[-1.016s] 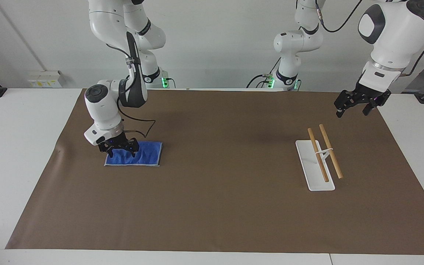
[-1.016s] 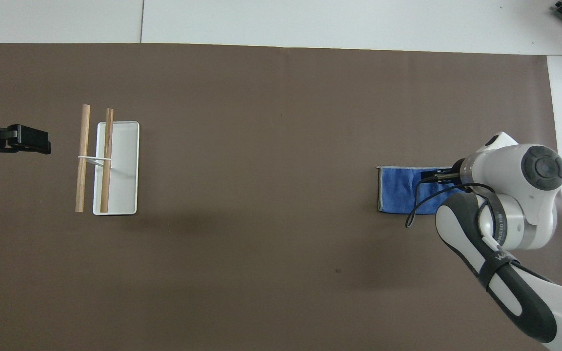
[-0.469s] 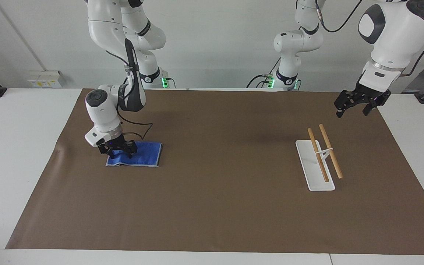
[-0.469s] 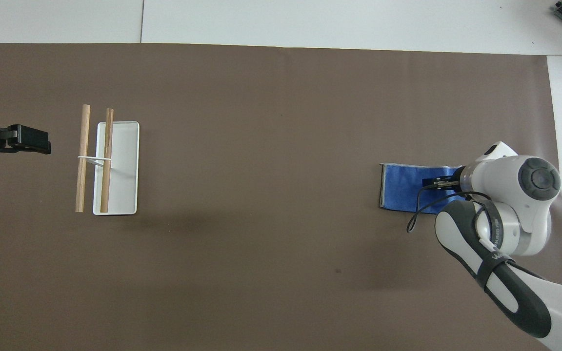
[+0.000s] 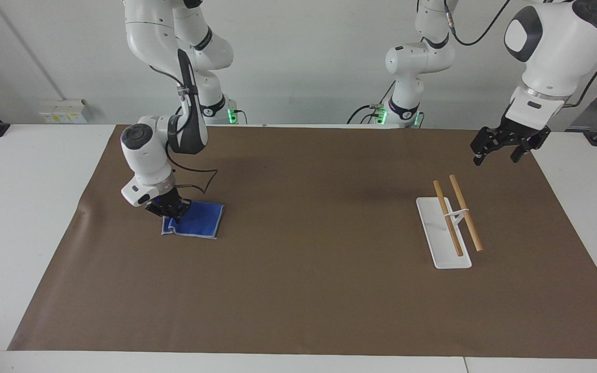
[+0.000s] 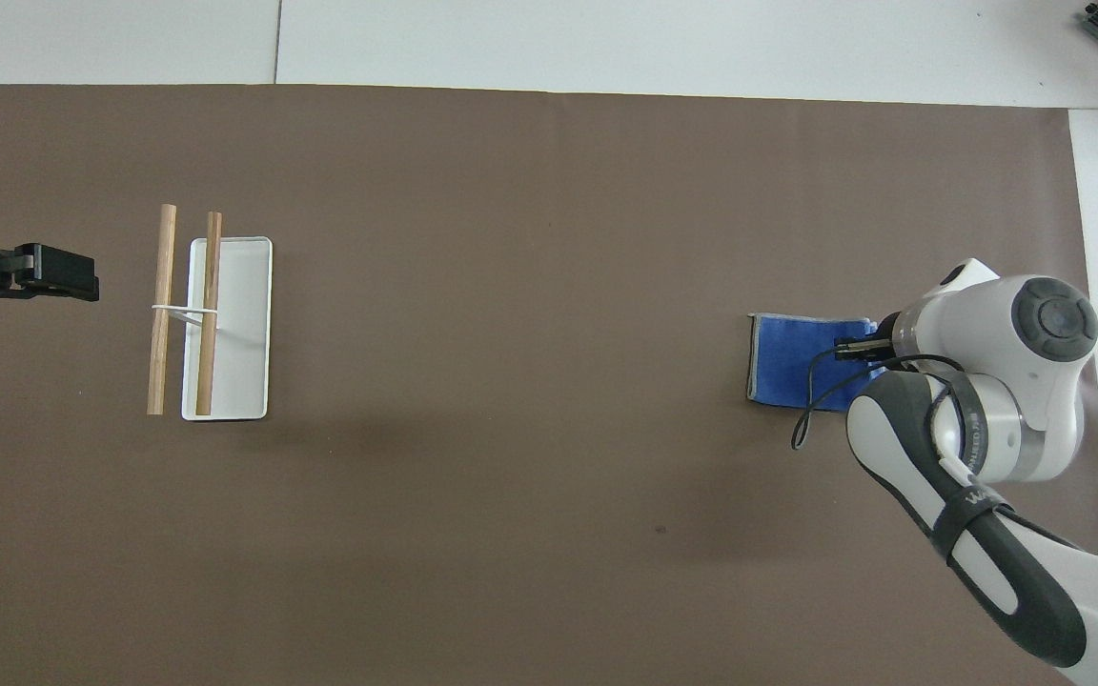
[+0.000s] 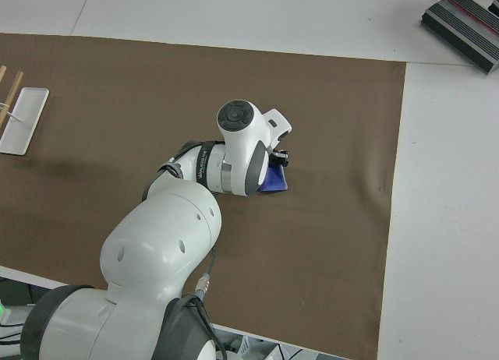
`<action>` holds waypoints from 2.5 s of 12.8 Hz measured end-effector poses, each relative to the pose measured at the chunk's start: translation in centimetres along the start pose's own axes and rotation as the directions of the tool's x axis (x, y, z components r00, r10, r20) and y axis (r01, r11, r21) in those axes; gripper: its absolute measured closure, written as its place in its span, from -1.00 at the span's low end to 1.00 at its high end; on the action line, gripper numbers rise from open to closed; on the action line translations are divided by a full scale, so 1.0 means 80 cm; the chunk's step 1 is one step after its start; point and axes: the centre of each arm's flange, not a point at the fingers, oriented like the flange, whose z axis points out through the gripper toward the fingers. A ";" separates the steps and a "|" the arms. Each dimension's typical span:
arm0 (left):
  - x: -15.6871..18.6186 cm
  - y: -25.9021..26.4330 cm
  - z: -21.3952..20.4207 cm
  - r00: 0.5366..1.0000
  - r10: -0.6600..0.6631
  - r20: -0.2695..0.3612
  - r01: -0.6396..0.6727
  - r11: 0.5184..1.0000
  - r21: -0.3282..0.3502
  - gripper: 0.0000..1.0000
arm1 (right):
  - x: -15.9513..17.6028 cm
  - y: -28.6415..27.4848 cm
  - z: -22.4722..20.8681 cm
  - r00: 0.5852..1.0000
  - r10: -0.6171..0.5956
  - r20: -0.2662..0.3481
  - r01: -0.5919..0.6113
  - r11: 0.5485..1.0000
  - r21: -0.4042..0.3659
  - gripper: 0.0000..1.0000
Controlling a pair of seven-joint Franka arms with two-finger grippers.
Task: Right arm passes towel to left arm to hang
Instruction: 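Lift the towel with the right gripper toward the table center, then carry the towel toward the left gripper while the left gripper approaches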
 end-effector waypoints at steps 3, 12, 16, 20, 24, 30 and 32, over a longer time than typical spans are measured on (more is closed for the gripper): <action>0.000 0.000 0.000 1.000 0.000 0.000 0.000 1.000 0.000 -1.00 | 0.016 -0.001 -0.039 1.000 0.004 -0.019 -0.004 1.000 0.001 0.92; 0.000 0.000 0.000 1.000 0.001 0.000 -0.001 1.000 0.000 -1.00 | 0.044 -0.022 -0.196 0.982 0.172 -0.077 -0.146 0.952 0.270 0.92; -0.001 0.013 -0.001 1.000 0.018 -0.003 -0.018 1.000 -0.002 -1.00 | 0.052 -0.052 -0.229 0.923 0.384 0.008 -0.331 0.783 0.527 0.92; 0.001 0.025 -0.003 0.996 -0.083 -0.007 0.082 0.991 -0.106 -1.00 | 0.057 -0.124 -0.246 0.830 0.529 0.177 -0.496 0.554 0.668 0.92; 0.014 0.063 0.014 0.866 -0.499 -0.021 0.474 0.835 -0.278 -1.00 | 0.054 -0.219 -0.256 0.712 0.624 0.322 -0.607 0.317 0.729 0.92; 0.016 0.103 0.027 0.568 -0.815 0.115 0.763 0.469 -0.444 -1.00 | 0.031 -0.324 -0.238 0.538 0.674 0.506 -0.688 0.005 0.725 0.92; 0.012 0.129 0.032 0.505 -0.851 0.146 0.796 0.394 -0.460 -1.00 | 0.029 -0.327 -0.237 0.489 0.652 0.579 -0.713 -0.083 0.696 0.92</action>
